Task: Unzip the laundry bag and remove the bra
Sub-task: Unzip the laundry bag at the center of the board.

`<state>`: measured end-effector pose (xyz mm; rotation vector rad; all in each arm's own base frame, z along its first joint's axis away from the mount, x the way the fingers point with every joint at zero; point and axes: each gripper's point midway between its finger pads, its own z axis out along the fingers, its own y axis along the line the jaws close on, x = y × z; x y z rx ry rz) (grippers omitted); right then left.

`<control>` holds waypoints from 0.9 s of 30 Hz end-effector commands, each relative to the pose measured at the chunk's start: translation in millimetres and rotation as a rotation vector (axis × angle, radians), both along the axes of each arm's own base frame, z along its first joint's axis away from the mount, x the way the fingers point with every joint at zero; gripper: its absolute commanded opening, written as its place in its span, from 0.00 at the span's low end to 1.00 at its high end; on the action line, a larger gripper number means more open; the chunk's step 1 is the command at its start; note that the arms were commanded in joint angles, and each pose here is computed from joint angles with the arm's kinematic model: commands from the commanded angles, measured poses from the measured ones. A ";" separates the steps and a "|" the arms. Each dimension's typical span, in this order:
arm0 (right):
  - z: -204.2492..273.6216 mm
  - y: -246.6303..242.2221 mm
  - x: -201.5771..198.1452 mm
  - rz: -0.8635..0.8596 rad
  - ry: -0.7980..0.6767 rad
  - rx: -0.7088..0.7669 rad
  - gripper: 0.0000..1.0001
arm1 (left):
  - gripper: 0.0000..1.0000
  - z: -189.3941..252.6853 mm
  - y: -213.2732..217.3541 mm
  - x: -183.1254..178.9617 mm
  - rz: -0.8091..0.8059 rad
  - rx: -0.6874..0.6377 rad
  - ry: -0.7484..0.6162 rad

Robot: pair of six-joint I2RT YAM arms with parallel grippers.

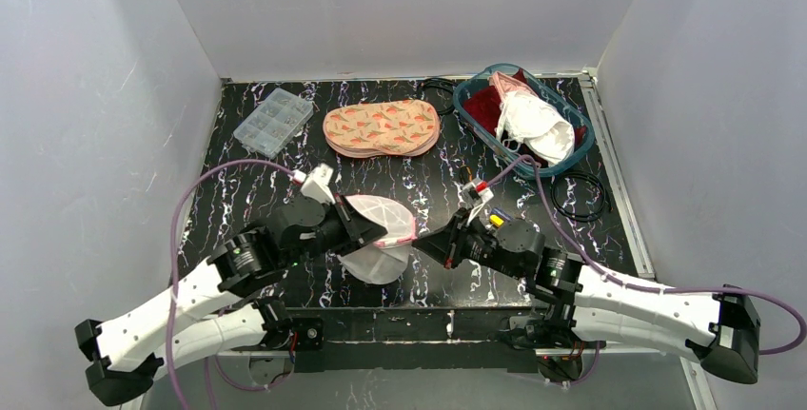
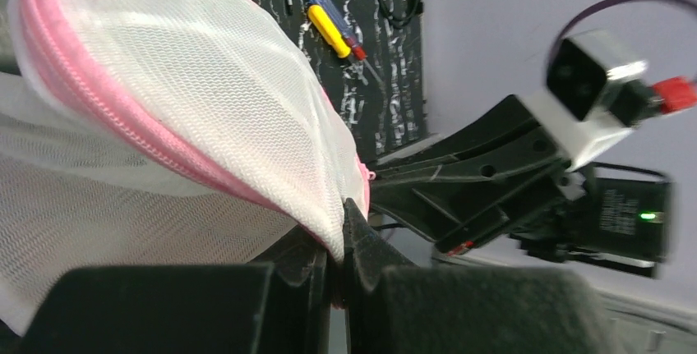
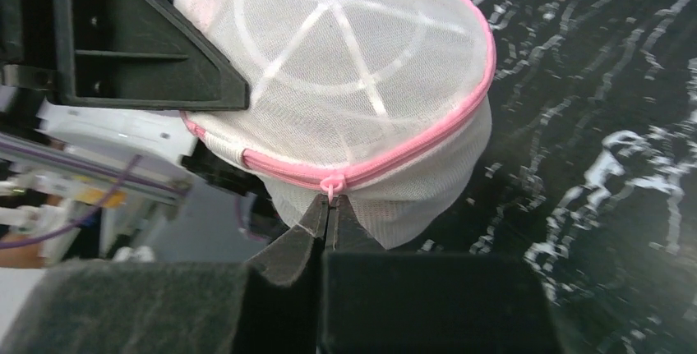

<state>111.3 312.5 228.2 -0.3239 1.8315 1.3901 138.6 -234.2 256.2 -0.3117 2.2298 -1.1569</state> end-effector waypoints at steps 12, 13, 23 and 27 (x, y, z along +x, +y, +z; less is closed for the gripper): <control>-70.1 -60.3 12.1 -0.104 -0.085 -0.422 0.01 | 0.33 -46.0 -84.5 72.7 -0.346 0.031 -0.168; -74.2 -59.5 12.4 -0.108 -0.077 -0.419 0.01 | 0.38 -52.1 -85.8 78.8 -0.347 0.045 -0.155; -81.9 -27.2 12.9 -0.115 0.015 -0.241 0.01 | 0.78 -108.3 -36.1 54.6 -0.185 0.118 0.048; -82.1 -16.1 12.4 -0.104 0.025 -0.216 0.01 | 0.79 -110.3 -0.2 30.5 -0.071 0.129 0.105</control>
